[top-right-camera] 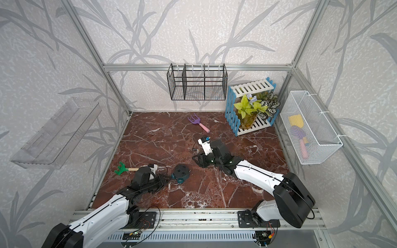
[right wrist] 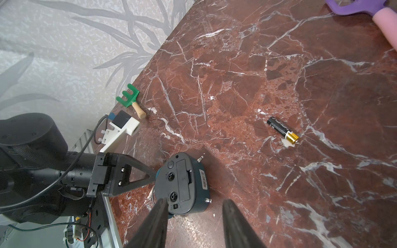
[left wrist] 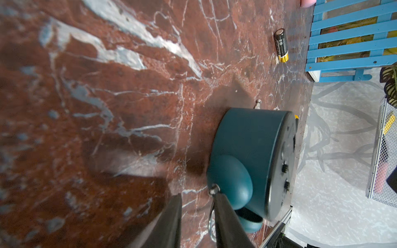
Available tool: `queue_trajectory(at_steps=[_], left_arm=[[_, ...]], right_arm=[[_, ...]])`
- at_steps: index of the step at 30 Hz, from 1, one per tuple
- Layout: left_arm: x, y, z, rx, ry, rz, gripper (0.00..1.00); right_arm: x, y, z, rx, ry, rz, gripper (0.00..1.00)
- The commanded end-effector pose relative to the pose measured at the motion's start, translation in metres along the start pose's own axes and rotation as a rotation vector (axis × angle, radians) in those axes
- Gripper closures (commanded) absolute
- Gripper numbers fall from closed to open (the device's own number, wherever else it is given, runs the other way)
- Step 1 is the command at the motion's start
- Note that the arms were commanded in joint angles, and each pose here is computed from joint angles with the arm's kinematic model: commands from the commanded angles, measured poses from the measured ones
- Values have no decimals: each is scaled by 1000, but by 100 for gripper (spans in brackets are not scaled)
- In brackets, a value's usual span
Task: Remove the battery from the alarm
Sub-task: Adjust the alarm at the center of the board.
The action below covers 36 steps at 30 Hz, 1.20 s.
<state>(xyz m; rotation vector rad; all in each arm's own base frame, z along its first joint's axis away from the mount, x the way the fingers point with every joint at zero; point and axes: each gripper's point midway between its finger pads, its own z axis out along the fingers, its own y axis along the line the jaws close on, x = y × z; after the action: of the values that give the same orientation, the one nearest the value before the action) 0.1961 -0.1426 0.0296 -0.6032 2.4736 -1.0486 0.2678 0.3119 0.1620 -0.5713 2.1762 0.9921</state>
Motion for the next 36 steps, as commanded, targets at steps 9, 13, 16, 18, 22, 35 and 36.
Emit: queue_trajectory(at_steps=[9, 13, 16, 18, 22, 35, 36], left_arm=[[20, -8, 3, 51, 84, -9, 71], [27, -11, 4, 75, 110, -26, 70], [30, -10, 7, 83, 110, -47, 70], [29, -9, 9, 92, 105, -69, 70], [26, -13, 13, 99, 94, -83, 71], [10, -37, 5, 119, 52, -73, 100], [7, -40, 1, 121, 32, -73, 100]], right_arm=[[-3, 3, -6, -8, -23, -2, 55], [-2, 3, -6, -7, -21, 1, 55], [-1, 3, -6, -9, -22, 2, 55], [-1, 3, -6, -10, -19, 2, 55], [0, 3, -8, -9, -18, -1, 55], [2, -1, -20, 24, -34, -8, 55], [2, -3, -21, 35, -35, -5, 55]])
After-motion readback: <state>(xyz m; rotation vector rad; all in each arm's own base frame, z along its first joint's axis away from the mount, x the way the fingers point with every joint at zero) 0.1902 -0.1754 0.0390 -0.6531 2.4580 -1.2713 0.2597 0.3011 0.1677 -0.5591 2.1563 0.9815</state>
